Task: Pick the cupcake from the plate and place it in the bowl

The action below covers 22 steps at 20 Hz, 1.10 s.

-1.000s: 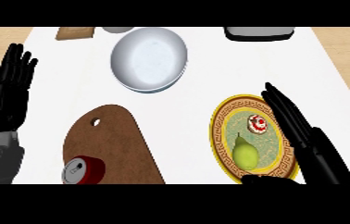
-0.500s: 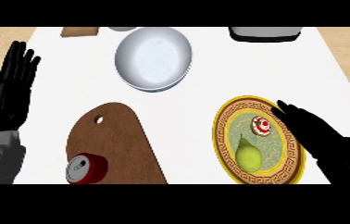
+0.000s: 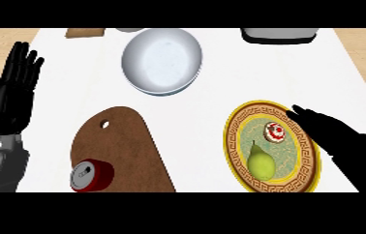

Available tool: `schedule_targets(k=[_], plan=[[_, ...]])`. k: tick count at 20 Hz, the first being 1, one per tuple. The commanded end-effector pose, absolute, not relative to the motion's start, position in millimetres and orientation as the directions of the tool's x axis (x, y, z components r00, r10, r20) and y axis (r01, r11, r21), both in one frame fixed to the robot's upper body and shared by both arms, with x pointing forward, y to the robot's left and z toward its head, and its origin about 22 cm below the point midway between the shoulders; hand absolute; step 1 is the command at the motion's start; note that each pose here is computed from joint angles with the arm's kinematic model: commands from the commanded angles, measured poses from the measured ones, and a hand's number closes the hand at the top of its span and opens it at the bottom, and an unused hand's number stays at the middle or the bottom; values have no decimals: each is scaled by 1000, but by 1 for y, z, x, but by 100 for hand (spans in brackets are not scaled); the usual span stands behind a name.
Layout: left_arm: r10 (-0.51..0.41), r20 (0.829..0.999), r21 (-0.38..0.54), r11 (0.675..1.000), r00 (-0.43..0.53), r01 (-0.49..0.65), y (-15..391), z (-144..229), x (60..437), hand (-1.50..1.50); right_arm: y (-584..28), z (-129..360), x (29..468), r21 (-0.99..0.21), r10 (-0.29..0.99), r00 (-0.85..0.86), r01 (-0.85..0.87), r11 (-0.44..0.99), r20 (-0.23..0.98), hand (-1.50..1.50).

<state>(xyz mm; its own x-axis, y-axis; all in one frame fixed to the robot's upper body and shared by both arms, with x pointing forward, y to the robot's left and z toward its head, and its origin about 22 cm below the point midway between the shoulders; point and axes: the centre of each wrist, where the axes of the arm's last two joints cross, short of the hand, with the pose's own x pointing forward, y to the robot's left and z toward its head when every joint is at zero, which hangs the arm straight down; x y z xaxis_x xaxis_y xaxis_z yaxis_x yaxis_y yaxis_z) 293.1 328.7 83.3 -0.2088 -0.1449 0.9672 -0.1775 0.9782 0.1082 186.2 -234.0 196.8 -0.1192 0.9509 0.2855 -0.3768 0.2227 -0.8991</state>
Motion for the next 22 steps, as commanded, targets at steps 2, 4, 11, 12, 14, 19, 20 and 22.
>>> schedule_targets(k=[2,4,11,12,14,19,20,22], plan=[[-141,968,105,978,-205,-179,324,77,287,0,-226,176,201,-885,954,-112,-417,208,277,-150],[-133,970,101,982,-203,-160,320,78,286,0,-236,157,215,-883,959,-86,-420,210,269,-150],[-158,964,120,976,-212,-179,324,75,294,0,-256,129,221,-866,958,-59,-446,226,281,-150],[-134,966,93,979,-222,-184,315,82,285,0,-270,123,237,-873,957,-35,-421,247,288,-150],[-147,968,112,978,-205,-175,315,76,293,0,-250,123,238,-872,963,-43,-436,223,268,-150],[-136,966,96,979,-222,-182,322,81,281,0,-280,87,241,-873,964,-45,-437,217,262,-150],[-155,963,118,978,-221,-173,323,67,287,0,-271,92,228,-876,961,-56,-428,221,270,-150],[-133,971,95,977,-199,-191,323,81,305,0,-258,72,223,-876,949,-87,-417,242,303,-150]])
